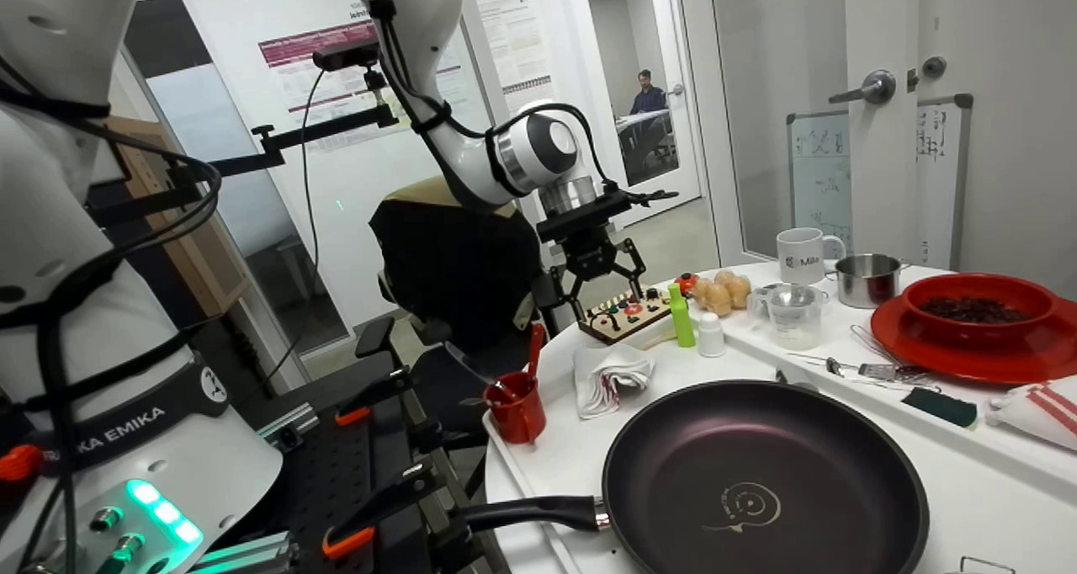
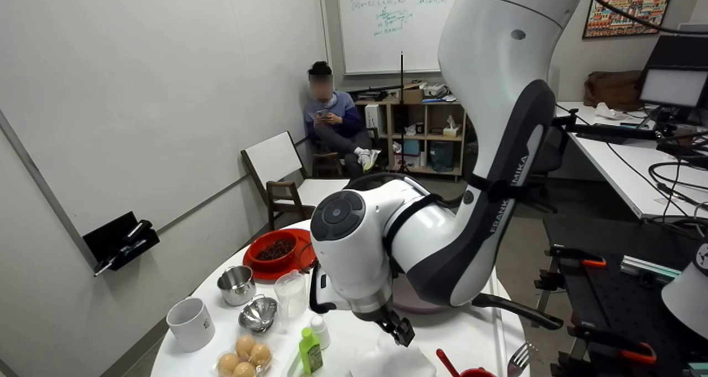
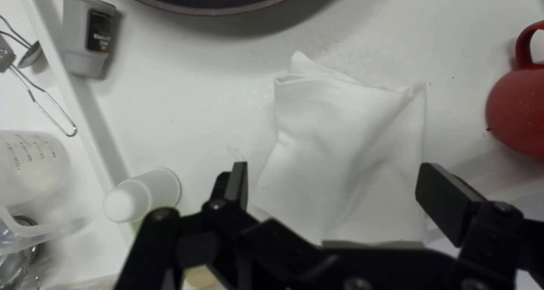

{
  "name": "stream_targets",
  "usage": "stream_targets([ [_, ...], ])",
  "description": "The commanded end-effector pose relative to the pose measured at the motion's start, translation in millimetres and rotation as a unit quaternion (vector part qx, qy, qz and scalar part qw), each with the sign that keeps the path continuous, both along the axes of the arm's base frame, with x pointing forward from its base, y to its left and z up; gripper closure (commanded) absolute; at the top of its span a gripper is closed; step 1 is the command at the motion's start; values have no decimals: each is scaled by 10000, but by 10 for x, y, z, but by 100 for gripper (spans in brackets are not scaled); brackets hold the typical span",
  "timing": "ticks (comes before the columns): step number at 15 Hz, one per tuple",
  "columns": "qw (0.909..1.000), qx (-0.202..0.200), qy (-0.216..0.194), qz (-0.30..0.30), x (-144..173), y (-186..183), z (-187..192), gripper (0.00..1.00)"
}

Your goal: Use the towel to wipe the pan

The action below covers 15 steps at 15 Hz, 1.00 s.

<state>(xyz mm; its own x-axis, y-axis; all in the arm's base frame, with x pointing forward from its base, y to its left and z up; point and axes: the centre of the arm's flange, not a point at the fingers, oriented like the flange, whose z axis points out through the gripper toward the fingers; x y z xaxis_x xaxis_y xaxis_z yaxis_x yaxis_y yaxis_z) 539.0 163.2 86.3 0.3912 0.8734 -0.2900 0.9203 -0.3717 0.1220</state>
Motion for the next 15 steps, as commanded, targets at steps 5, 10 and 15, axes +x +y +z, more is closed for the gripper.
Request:
stream_targets([
  [5,9998,121,147,56,38,55,-162,0],
  [10,9996,175,188,88,2,243,-673,0],
  [15,9997,161,83,182,21,343,-1031,0],
])
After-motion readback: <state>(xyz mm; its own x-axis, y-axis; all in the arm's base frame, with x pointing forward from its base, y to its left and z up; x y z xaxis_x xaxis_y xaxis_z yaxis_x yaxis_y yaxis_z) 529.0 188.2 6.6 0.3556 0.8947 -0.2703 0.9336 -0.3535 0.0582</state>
